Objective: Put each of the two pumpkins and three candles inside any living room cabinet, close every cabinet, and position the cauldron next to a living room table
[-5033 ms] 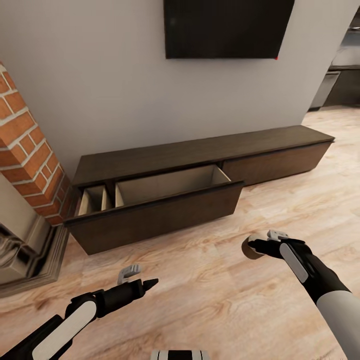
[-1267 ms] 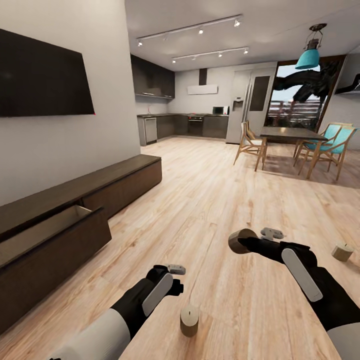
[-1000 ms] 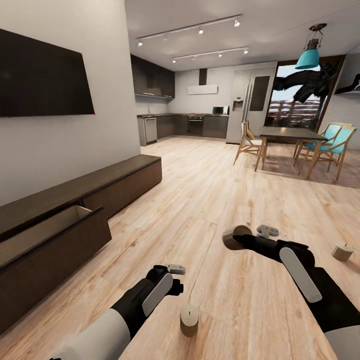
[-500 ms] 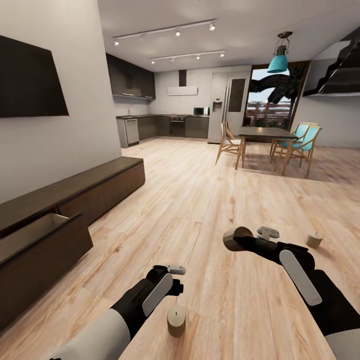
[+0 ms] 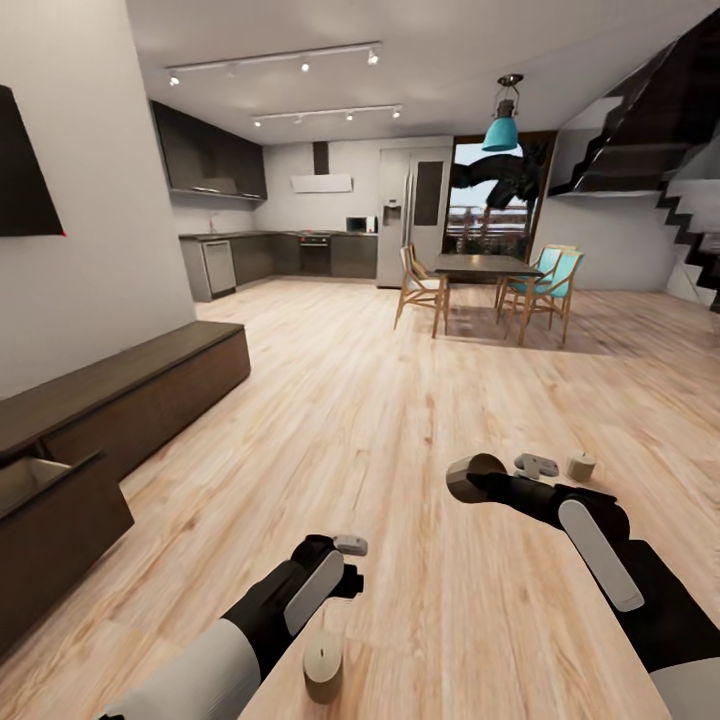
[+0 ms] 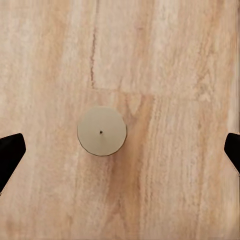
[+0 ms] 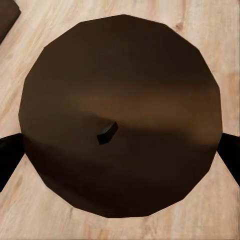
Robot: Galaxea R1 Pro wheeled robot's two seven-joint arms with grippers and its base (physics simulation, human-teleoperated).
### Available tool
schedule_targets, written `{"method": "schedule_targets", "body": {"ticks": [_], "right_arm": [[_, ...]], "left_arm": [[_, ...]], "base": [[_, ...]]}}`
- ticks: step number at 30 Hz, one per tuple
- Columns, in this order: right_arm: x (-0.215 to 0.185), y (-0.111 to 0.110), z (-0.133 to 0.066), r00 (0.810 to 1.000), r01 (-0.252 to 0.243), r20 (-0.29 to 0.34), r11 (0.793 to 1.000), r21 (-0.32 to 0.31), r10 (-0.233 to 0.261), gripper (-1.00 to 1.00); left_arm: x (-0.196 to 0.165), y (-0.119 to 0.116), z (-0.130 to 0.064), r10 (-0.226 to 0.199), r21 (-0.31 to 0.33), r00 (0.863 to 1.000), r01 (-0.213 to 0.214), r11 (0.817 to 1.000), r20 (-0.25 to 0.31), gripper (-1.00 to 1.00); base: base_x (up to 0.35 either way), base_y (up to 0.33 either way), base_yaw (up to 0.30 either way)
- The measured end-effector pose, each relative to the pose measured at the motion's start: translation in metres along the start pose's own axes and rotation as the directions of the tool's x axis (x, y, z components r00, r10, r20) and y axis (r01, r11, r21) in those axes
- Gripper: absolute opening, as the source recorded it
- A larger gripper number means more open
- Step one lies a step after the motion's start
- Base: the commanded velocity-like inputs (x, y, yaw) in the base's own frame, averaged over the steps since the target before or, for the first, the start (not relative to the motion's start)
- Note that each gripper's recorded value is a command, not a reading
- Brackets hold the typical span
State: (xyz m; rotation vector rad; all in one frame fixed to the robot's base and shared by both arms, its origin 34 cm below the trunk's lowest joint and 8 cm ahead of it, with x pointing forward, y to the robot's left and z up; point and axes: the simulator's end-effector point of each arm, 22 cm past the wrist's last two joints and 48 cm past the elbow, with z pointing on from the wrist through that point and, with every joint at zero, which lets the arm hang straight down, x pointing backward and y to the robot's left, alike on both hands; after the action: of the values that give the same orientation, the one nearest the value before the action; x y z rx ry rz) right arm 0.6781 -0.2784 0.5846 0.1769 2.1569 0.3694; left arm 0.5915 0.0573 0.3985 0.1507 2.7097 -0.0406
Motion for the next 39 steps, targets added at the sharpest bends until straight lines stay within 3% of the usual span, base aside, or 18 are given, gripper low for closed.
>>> {"method": "schedule_targets", "body": {"ticks": [5, 10, 16, 23, 27, 29, 30, 33, 37, 39], "right_arm": [[0.0, 0.0, 0.0, 1.0, 0.002, 0.0, 1.0, 0.001, -0.002, -1.0], [0.0, 0.001, 0.0, 1.0, -0.001, 0.0, 1.0, -0.003, 0.001, -1.0], [0.0, 0.001, 0.0, 1.0, -0.001, 0.0, 1.0, -0.002, 0.001, -1.0], [0.007, 0.002, 0.003, 1.0, 0.0, -0.005, 1.0, -0.015, 0.0, -1.0], [0.0, 0.022, -0.008, 0.999, 0.018, 0.039, 0.998, -0.059, -0.016, -1.0], [-0.008, 0.019, -0.011, 0.998, 0.015, 0.061, 0.998, -0.055, -0.011, -1.0], [-0.011, 0.016, -0.012, 0.998, 0.005, 0.069, 0.999, -0.05, -0.002, -1.0], [-0.031, 0.003, -0.017, 0.988, -0.091, 0.117, 0.994, -0.057, 0.097, -1.0], [-0.042, 0.002, -0.015, 0.953, -0.243, 0.158, 0.964, -0.112, 0.259, -1.0], [-0.041, 0.005, -0.012, 0.94, -0.283, 0.161, 0.95, -0.132, 0.302, -1.0]], "left_arm": [[0.006, 0.002, 0.004, -0.004, -0.003, 1.0, 0.004, 1.0, -0.014, 1.0], [0.005, 0.013, 0.015, -0.062, -0.028, 0.998, 0.063, 0.998, 0.023, 1.0], [0.005, 0.015, 0.016, -0.076, -0.031, 0.997, 0.077, 0.997, 0.026, 1.0], [0.024, 0.02, 0.033, -0.082, -0.044, 0.996, 0.08, 0.996, -0.026, 1.0], [0.046, 0.029, 0.047, -0.081, -0.07, 0.994, 0.075, 0.995, -0.08, 1.0], [0.052, 0.031, 0.052, -0.087, -0.074, 0.992, 0.08, 0.994, -0.094, 1.0], [0.054, 0.031, 0.053, -0.089, -0.074, 0.991, 0.082, 0.994, -0.1, 1.0], [0.06, 0.034, 0.059, -0.113, -0.076, 0.986, 0.105, 0.992, -0.12, 1.0], [0.067, 0.037, 0.066, -0.145, -0.076, 0.979, 0.136, 0.988, -0.143, 1.0], [0.069, 0.039, 0.069, -0.152, -0.078, 0.977, 0.141, 0.987, -0.15, 1.0]], "base": [[0.208, 0.0, -0.161], [0.014, 0.0, -0.01], [0.0, 0.0, 0.0], [0.0, 0.0, 0.0], [0.0, 0.0, 0.0], [0.0, 0.0, 0.0], [0.0, 0.0, 0.0], [0.0, 0.0, 0.0], [0.0, 0.0, 0.0], [0.0, 0.0, 0.0]]}}
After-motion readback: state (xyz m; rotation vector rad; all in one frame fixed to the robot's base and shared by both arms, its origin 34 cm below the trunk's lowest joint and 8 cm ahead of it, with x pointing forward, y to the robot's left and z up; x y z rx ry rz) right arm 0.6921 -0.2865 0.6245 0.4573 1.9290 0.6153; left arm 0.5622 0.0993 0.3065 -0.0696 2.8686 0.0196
